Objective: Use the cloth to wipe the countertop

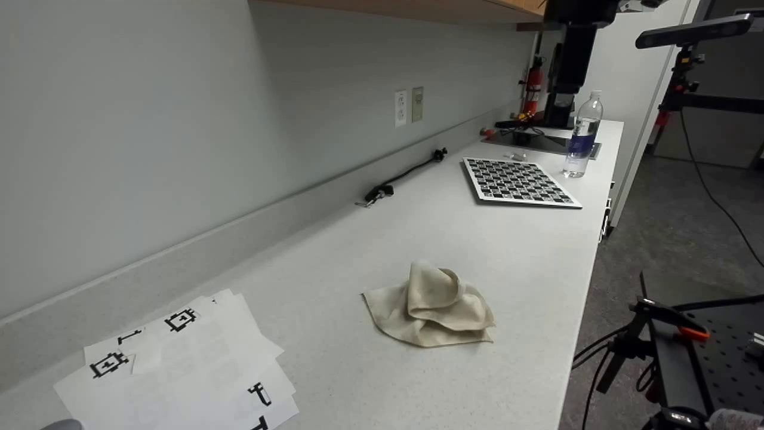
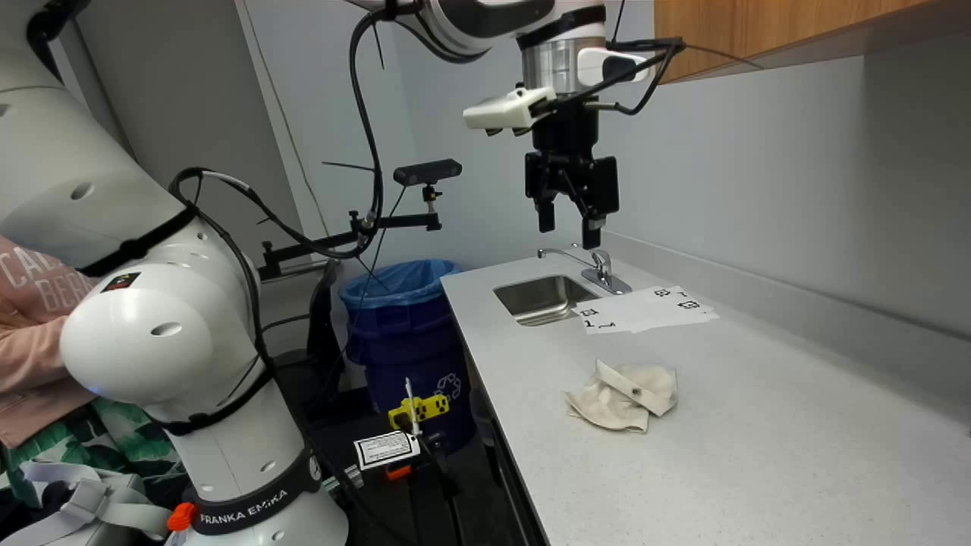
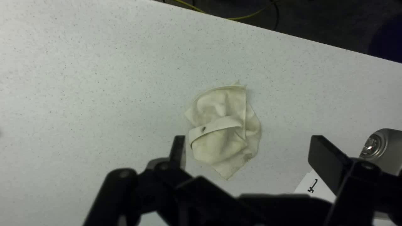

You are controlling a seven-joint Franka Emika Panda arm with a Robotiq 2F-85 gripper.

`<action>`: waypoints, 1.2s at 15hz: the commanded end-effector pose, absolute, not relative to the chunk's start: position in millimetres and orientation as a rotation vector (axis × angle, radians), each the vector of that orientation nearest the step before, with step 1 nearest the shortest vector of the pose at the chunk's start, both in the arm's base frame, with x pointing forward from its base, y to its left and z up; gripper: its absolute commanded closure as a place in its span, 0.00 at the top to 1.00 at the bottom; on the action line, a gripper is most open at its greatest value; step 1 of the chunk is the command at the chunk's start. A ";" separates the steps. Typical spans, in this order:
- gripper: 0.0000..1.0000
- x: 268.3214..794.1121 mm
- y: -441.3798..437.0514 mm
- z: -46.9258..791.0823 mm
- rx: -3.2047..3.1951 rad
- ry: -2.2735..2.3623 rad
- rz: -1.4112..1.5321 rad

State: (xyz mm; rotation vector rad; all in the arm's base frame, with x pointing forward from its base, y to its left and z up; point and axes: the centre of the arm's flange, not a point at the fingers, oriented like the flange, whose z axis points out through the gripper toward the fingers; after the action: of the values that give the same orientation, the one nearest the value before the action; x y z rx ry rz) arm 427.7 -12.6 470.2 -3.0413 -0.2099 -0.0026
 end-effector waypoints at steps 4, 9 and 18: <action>1.00 435.4 -4.1 391.2 -3.132 -0.275 -0.026; 1.00 459.0 20.7 345.1 -3.220 -0.386 -0.153; 1.00 471.2 48.5 314.6 -3.224 -0.406 -0.214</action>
State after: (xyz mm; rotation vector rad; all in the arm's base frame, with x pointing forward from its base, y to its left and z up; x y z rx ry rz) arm 471.2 48.5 314.5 -3.2241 -0.4061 -0.2143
